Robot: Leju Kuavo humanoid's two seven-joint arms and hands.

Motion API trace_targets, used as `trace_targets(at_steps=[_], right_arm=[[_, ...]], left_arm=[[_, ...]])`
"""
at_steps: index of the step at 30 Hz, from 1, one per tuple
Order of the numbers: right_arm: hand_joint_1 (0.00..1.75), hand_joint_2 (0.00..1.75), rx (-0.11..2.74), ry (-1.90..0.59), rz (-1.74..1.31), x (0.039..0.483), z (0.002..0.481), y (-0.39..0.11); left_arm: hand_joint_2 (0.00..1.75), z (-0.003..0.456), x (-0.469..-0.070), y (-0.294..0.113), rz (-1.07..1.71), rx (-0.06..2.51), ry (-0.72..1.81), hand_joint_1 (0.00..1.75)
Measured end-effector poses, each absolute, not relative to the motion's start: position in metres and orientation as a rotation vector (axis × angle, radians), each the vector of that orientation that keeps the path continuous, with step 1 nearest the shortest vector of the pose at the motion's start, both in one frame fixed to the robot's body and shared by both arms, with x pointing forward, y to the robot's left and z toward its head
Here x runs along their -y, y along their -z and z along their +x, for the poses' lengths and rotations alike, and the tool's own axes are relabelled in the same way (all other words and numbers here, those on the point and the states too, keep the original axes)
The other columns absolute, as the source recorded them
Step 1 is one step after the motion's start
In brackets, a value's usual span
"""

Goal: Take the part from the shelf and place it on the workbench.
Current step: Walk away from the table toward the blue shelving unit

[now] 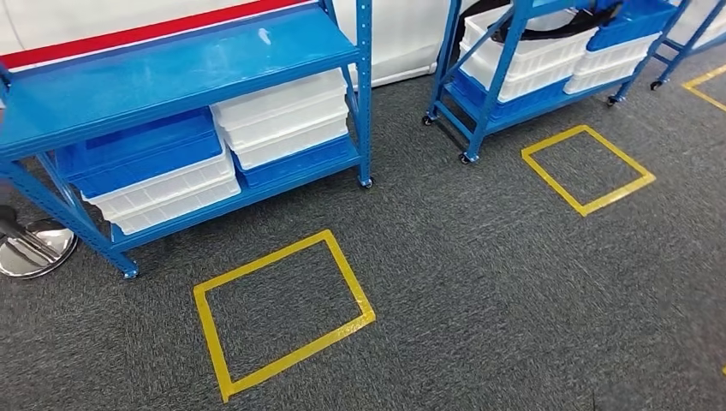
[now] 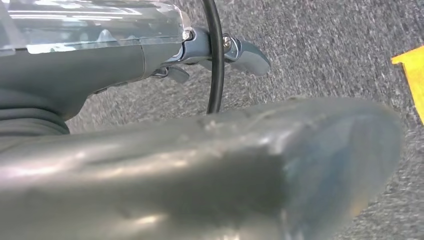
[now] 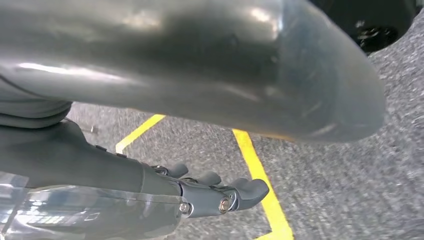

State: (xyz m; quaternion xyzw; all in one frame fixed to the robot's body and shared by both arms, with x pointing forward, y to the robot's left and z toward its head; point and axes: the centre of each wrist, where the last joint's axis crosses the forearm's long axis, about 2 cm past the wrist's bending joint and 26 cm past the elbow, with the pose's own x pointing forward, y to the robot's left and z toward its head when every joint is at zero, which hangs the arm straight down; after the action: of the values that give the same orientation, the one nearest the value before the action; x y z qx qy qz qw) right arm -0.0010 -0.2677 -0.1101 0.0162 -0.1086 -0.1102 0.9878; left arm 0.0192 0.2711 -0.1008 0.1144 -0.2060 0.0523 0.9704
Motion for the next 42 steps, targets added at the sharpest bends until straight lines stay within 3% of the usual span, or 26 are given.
trace_targets(at_steps=[42], right_arm=[[0.00,0.00,0.231,0.233,0.056,0.2649,-0.0026,0.1094]], left_arm=[[0.00,0.0166,-0.2740,0.1003,0.239,0.417,-0.106,0.00]])
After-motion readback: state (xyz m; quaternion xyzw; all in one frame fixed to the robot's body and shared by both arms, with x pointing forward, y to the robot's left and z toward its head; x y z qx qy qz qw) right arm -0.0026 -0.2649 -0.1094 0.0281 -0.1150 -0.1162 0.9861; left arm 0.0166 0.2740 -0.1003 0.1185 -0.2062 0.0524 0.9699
